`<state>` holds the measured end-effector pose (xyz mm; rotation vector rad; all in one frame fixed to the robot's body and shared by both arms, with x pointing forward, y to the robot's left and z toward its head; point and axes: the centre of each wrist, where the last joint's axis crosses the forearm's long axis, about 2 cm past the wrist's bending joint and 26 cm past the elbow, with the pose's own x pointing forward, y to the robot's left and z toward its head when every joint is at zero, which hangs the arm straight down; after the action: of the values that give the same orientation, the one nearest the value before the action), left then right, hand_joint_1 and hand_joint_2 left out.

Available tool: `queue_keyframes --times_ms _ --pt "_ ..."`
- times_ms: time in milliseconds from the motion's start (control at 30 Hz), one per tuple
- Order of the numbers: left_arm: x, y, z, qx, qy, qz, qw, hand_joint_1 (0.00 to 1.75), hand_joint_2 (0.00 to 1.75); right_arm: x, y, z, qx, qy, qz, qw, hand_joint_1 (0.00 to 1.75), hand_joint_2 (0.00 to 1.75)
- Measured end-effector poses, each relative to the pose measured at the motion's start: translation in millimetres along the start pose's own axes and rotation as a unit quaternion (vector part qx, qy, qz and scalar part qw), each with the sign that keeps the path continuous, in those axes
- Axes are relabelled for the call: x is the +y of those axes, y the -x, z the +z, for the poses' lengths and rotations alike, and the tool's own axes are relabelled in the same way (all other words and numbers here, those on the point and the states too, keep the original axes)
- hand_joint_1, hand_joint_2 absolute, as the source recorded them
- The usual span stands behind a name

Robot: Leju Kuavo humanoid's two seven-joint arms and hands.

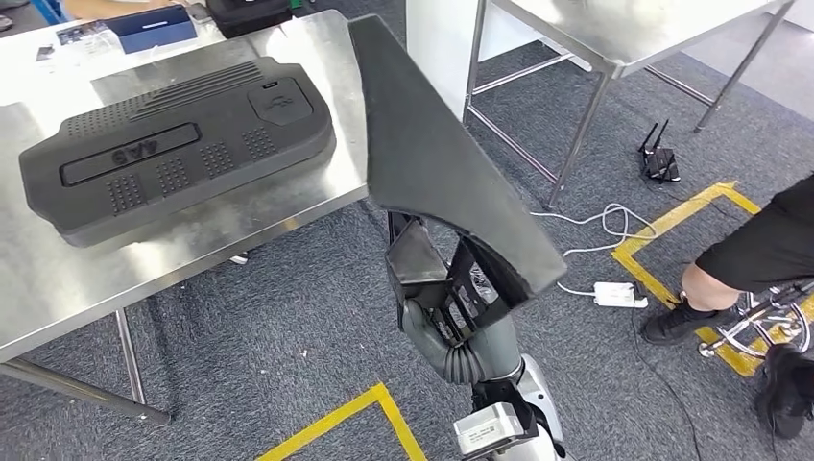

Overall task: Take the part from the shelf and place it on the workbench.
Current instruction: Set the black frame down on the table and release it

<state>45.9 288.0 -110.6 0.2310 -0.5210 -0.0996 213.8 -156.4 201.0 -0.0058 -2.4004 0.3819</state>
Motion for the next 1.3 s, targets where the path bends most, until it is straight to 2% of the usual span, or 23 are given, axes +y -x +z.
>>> queue_keyframes --times_ms 1300 --pt "-2.6 -5.0 -1.4 -0.007 0.006 0.003 1.0 0.0 1.75 -0.5 0.8 -0.2 0.0 -0.006 0.005 1.0 1.75 1.75"
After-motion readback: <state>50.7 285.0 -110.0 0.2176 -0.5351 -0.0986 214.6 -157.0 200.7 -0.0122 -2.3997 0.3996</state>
